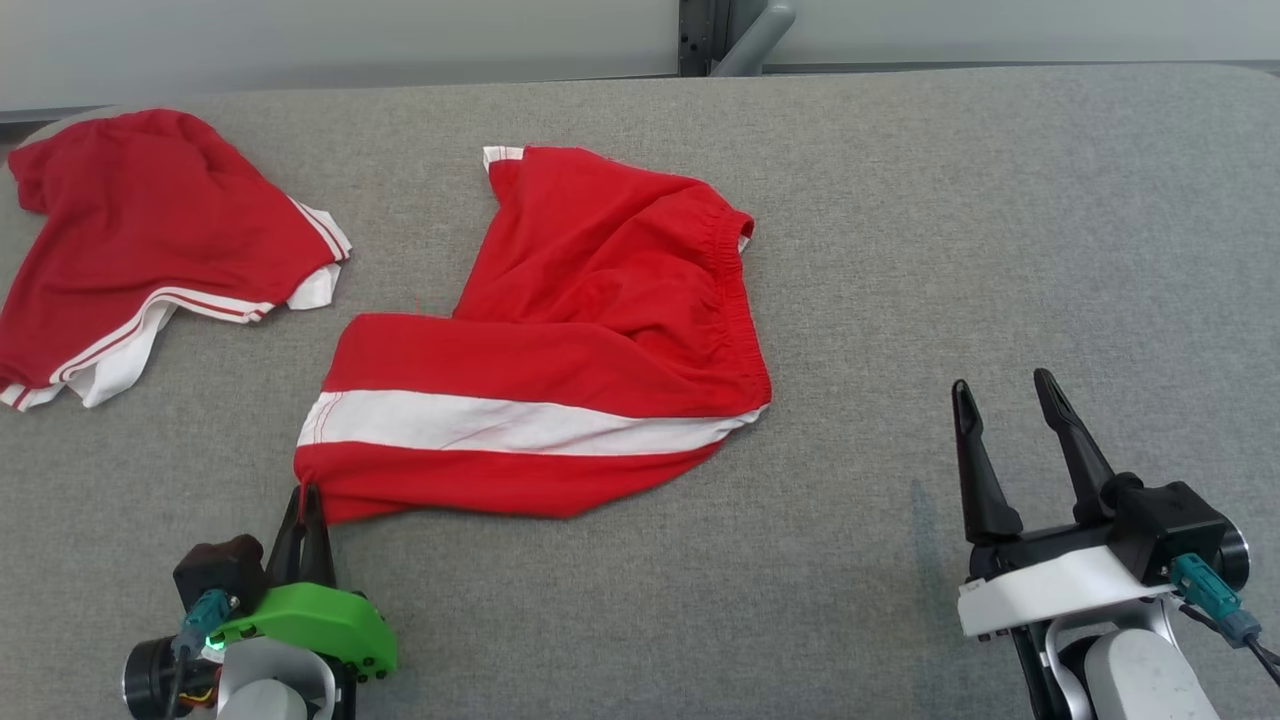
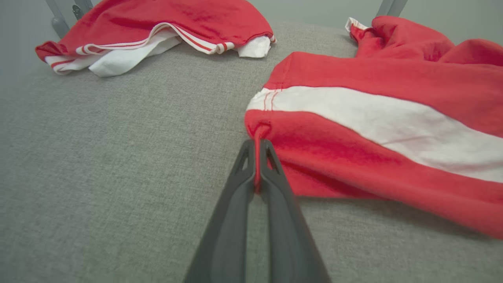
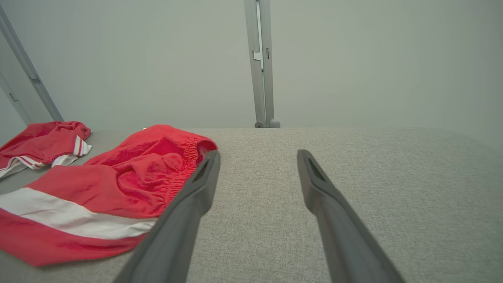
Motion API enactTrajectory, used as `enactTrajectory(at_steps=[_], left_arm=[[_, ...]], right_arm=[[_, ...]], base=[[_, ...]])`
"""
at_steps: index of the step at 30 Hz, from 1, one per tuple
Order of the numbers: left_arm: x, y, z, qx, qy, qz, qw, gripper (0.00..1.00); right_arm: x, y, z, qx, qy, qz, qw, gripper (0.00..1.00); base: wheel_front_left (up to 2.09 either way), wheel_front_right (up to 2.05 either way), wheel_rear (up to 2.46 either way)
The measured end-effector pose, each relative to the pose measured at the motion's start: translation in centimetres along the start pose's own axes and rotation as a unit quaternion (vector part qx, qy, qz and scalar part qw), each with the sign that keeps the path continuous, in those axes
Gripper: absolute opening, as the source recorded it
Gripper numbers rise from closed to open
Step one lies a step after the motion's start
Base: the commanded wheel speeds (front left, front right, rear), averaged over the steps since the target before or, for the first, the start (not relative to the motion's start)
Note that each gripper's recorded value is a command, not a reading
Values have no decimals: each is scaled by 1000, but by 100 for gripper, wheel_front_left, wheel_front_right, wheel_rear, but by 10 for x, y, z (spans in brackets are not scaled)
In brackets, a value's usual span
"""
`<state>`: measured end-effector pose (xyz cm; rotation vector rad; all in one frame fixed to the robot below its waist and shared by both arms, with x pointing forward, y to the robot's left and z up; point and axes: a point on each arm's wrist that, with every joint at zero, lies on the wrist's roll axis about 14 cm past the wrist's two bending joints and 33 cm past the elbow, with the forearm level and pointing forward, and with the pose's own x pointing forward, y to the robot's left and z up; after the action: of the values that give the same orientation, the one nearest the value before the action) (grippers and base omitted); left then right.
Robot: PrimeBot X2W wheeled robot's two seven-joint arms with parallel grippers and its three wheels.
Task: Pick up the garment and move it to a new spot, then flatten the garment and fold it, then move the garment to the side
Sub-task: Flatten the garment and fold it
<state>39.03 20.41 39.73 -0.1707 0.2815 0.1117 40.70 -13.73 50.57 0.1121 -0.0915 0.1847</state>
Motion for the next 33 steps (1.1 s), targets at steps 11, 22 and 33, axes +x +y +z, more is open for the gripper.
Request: enactTrajectory(at_steps=[11, 22, 33], left_arm=[[-20, 14, -20, -19, 22, 29, 999, 100], [-23, 6, 15, -25, -39, 9, 999, 100], [-33, -16, 66, -8, -124, -40, 991, 100]], right_arm=[[-11, -1, -2, -1, 8, -5, 1000, 100], [-12, -2, 12, -9, -12, -6, 1000, 100], [-17, -12, 36, -20, -46, -20, 999, 100]], base=[[0, 0, 0], [0, 0, 0], [0, 0, 0]])
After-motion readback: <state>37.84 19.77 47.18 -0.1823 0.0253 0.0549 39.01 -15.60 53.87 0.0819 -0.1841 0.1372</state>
